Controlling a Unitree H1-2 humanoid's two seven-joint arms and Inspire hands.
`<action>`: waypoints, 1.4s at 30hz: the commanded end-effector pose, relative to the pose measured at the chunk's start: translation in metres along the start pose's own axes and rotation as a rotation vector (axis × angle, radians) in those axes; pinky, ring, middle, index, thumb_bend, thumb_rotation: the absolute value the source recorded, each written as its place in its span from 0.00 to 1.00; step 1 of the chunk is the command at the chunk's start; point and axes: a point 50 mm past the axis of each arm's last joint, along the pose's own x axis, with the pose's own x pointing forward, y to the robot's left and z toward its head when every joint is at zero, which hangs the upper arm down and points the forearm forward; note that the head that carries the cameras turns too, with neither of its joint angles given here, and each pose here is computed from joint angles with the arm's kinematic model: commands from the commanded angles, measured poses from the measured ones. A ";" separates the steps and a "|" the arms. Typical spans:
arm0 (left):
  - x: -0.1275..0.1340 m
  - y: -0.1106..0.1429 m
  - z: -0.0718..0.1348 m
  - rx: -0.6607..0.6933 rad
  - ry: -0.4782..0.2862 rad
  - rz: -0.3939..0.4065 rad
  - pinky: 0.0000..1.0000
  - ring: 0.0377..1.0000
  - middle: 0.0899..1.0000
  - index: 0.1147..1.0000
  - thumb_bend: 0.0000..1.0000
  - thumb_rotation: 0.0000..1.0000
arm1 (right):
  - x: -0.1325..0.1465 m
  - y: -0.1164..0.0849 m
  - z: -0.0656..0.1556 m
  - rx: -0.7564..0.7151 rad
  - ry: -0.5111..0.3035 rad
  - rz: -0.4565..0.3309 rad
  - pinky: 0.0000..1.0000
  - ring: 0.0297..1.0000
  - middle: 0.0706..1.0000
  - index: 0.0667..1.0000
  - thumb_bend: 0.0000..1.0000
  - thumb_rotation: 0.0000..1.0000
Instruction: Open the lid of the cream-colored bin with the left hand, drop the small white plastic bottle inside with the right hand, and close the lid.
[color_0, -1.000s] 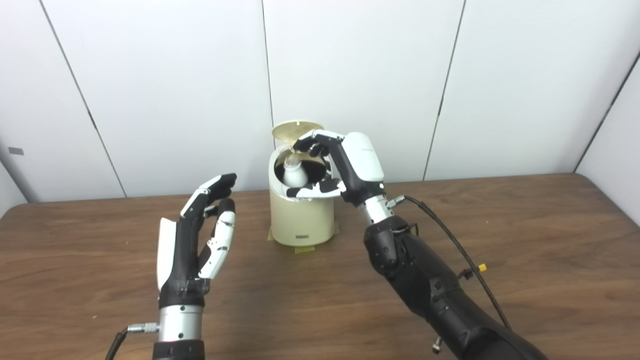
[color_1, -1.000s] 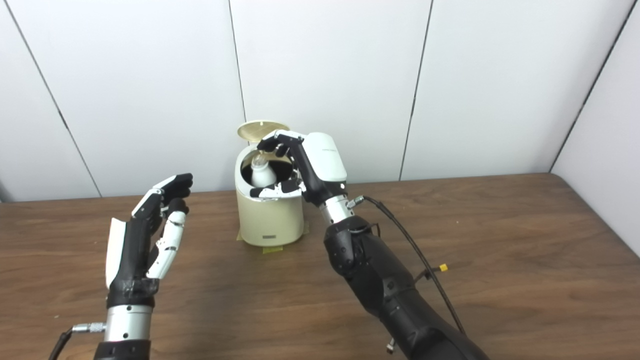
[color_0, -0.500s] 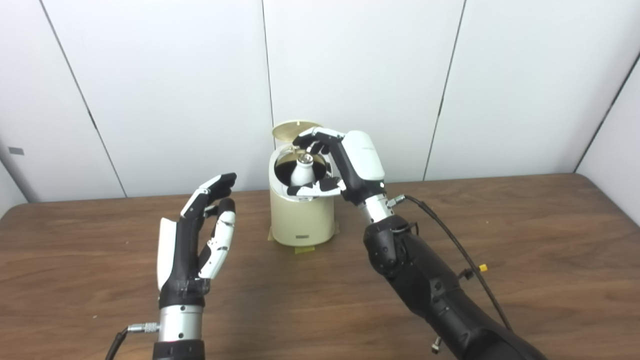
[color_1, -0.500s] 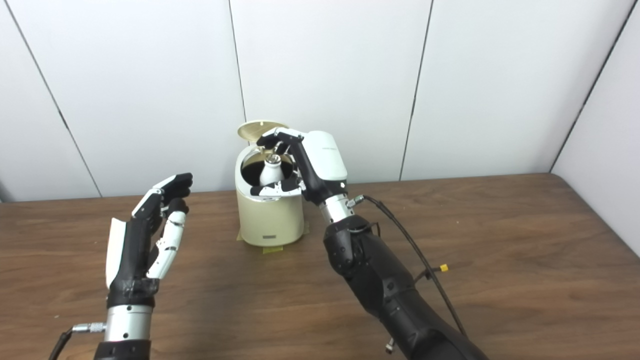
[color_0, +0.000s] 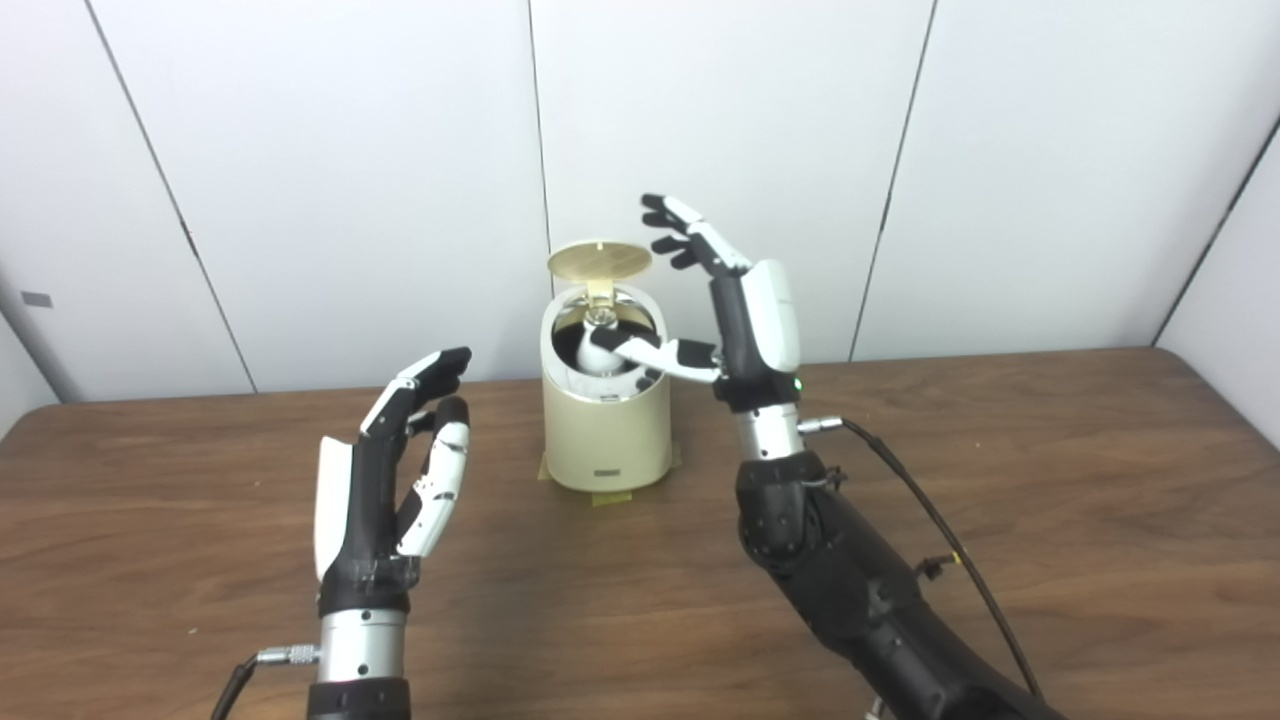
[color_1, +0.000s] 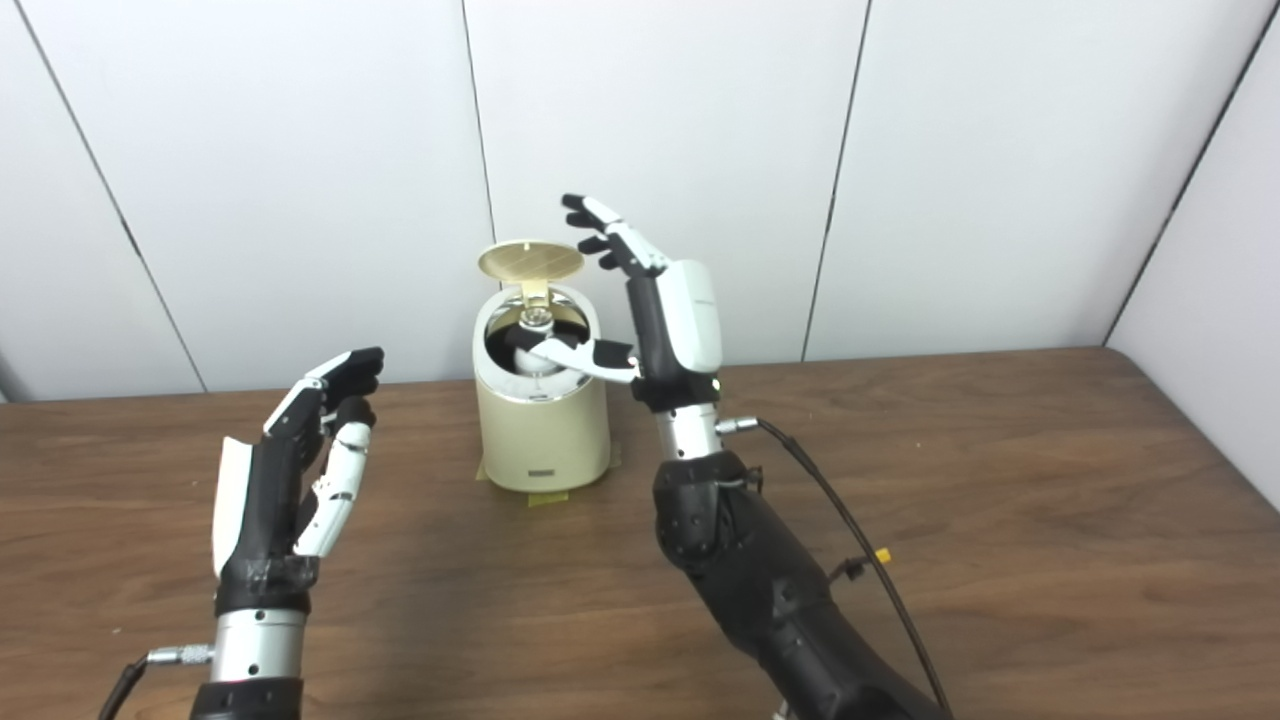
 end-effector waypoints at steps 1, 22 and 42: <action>0.014 0.002 0.016 -0.006 -0.103 0.027 0.70 0.78 0.78 0.77 0.30 0.78 | 0.020 -0.011 0.020 0.160 -0.022 -0.055 0.47 0.52 0.54 0.58 0.66 0.53; 0.055 0.023 0.043 0.021 -0.204 -0.019 0.80 0.84 0.82 0.81 0.39 0.97 | -0.036 -0.053 0.044 0.405 0.065 0.251 0.99 1.00 1.00 1.00 0.72 0.91; 0.186 0.005 0.146 0.671 -0.303 -0.143 0.99 0.92 0.85 0.78 0.80 1.00 | -0.054 -0.077 0.061 0.444 0.068 0.182 0.96 0.98 0.98 0.98 0.72 0.85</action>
